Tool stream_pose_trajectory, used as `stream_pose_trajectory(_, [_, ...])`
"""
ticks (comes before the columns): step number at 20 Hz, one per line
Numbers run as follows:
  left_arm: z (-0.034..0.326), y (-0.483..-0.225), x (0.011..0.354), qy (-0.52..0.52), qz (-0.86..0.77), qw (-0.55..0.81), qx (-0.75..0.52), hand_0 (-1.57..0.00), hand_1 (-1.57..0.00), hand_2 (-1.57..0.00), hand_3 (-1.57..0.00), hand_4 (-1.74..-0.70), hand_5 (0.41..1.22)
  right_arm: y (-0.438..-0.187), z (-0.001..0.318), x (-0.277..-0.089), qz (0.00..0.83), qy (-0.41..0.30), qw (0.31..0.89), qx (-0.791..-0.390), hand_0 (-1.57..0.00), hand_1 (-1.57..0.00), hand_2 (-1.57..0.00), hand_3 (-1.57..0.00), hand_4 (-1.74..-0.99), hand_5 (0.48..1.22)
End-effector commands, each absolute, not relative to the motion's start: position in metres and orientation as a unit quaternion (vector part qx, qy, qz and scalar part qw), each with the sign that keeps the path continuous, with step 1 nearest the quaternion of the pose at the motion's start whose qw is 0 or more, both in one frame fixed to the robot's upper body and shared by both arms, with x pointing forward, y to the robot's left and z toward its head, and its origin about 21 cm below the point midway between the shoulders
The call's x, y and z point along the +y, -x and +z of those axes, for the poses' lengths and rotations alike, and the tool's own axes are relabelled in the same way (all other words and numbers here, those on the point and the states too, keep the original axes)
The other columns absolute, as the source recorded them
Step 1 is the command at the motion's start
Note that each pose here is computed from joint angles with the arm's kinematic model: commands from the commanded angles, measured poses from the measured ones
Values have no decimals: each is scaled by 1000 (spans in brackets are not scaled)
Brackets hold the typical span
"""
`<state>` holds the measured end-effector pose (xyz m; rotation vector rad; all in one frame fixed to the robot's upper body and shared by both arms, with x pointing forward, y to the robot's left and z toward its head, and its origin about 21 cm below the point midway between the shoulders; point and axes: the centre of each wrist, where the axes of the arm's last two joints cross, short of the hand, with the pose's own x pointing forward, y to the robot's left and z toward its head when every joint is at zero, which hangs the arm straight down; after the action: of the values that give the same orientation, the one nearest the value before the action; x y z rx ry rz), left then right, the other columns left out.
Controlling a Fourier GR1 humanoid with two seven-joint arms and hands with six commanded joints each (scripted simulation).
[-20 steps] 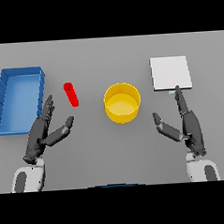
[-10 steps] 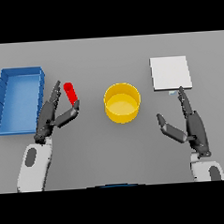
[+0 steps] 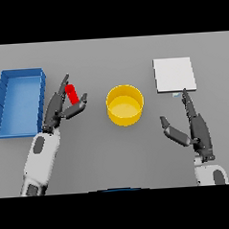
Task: Pick up the red beaker and tilt it to pour out 1 green nut into yellow bowl. Pick up the yellow bowl and place it on the metallic measuring scale.
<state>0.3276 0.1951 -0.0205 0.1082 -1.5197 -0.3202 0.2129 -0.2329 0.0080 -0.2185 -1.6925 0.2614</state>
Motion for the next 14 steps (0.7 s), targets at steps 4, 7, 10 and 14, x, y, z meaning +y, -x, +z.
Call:
stream_pose_trajectory(4, [-20, -340, 194, -52, -145, 719, -678, 1, 1, 1, 1, -1289, 683, -217, 9, -233, 103, 91, 653, -745, 1, 1, 1, 1, -1265, 638])
stream_pose_trajectory(7, [-21, -345, 195, -36, -142, 710, -689, 1, 1, 1, 1, -1320, 692, -213, 7, -231, 108, 93, 649, -747, 1, 1, 1, 1, -1264, 640])
stream_pose_trajectory(10, [-27, -349, 190, -29, -126, 711, -691, 1, 1, 0, 1, -1348, 704, -214, 7, -237, 110, 98, 656, -740, 1, 1, 1, 1, -1261, 641])
stream_pose_trajectory(14, [-27, -356, 186, -30, -86, 718, -690, -441, -481, -523, -547, -1448, 871, -216, 8, -233, 109, 100, 651, -744, 1, 1, 1, 1, -1257, 645])
